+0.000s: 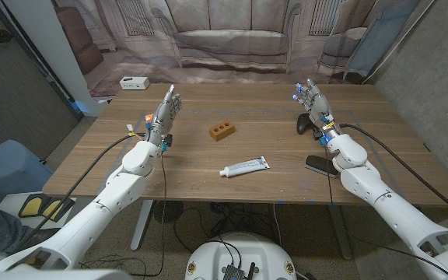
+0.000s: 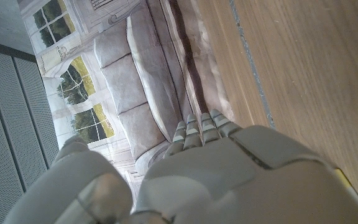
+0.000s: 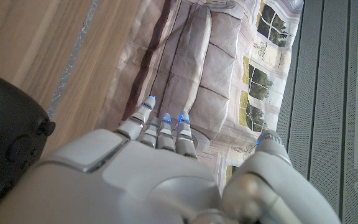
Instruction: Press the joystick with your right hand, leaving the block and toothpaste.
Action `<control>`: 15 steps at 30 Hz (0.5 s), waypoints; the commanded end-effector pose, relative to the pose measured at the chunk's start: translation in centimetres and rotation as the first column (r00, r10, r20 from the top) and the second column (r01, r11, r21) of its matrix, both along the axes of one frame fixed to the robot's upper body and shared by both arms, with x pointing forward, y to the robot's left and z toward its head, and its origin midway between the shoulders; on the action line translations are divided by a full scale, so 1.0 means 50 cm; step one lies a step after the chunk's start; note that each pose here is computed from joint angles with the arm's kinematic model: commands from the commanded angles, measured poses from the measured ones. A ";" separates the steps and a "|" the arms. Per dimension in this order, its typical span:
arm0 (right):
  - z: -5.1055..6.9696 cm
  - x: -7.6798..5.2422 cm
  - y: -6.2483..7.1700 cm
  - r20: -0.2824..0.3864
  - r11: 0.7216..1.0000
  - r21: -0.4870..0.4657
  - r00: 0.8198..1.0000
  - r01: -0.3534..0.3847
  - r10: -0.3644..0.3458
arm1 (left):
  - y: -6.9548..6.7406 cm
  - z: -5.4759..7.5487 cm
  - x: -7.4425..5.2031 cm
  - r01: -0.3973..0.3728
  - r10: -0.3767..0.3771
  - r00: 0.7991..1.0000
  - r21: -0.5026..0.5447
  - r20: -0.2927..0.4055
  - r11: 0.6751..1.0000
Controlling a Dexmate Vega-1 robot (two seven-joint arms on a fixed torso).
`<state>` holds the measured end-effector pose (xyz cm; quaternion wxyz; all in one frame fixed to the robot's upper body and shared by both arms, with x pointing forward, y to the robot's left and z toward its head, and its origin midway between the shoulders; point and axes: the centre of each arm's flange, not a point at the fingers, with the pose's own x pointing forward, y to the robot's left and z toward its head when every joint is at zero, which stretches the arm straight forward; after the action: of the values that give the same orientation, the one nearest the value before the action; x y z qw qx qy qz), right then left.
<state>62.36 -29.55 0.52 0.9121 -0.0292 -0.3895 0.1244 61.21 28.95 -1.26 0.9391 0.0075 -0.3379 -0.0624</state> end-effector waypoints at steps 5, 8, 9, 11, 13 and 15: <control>0.002 -0.017 -0.014 0.039 0.999 -0.020 0.998 0.047 -0.046 | -0.003 0.001 -0.010 -0.017 0.016 1.000 0.018 0.004 1.000; 0.002 -0.022 -0.017 0.044 0.998 -0.029 0.998 0.055 -0.054 | -0.004 0.001 -0.013 -0.024 0.024 1.000 0.016 0.007 1.000; 0.003 -0.023 -0.018 0.046 0.998 -0.030 0.997 0.059 -0.057 | -0.004 0.001 -0.013 -0.022 0.022 1.000 0.017 0.006 1.000; 0.005 -0.026 -0.021 0.051 0.997 -0.039 0.997 0.063 -0.061 | -0.003 0.002 -0.012 -0.019 0.019 1.000 0.021 0.004 1.000; 0.006 -0.031 -0.024 0.054 0.997 -0.040 0.996 0.073 -0.071 | -0.002 0.002 -0.012 -0.021 0.021 1.000 0.025 0.004 0.999; 0.008 -0.034 -0.027 0.057 0.996 -0.041 0.995 0.080 -0.078 | -0.002 0.003 -0.013 -0.021 0.021 1.000 0.025 0.003 0.999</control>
<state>61.45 -30.25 0.71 0.9070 -0.0525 -0.4036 0.1085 60.72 28.77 -1.21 0.9388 0.0178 -0.3390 -0.0582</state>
